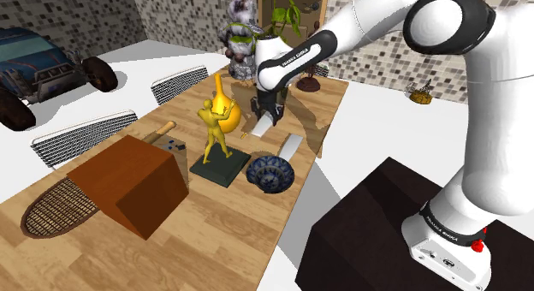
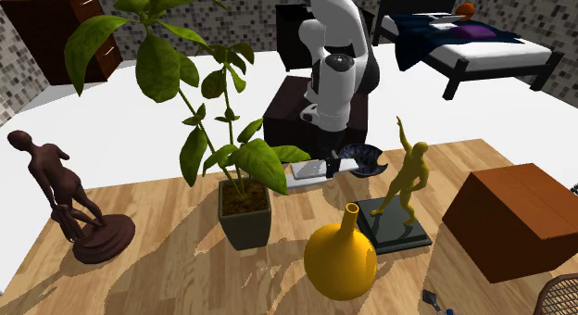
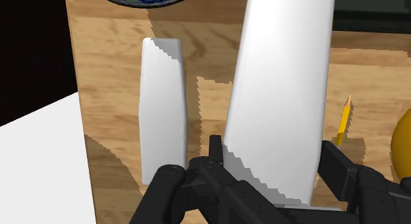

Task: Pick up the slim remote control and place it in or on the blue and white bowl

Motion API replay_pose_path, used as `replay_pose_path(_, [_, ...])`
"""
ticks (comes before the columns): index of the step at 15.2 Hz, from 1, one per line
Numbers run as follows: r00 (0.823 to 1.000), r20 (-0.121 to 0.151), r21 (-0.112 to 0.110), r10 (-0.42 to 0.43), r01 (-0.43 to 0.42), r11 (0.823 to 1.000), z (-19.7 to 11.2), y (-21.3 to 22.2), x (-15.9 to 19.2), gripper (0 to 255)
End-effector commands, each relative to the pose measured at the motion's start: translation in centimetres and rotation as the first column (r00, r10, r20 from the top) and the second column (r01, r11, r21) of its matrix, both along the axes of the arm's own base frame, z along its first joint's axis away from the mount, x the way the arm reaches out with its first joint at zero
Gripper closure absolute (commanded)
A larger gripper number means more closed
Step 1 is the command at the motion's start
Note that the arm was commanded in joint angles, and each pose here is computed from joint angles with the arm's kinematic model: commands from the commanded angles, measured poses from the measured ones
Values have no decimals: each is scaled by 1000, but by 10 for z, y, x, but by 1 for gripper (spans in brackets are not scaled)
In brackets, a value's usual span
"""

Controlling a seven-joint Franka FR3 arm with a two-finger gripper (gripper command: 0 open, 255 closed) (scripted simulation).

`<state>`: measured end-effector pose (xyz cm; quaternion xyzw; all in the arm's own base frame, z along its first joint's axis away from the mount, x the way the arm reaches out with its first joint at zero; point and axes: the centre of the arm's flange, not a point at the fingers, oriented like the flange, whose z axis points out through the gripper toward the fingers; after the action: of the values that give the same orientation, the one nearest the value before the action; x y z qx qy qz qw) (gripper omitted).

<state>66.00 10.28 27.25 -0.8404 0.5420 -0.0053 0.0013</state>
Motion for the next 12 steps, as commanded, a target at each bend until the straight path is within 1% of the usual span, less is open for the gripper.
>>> replay_pose_path(1, [1000, 0, 0, 0, 0, 1000, 0, 15, -21, 255])
replay_pose_path(12, [1000, 0, 0, 0, 0, 1000, 1, 100, -139, 255])
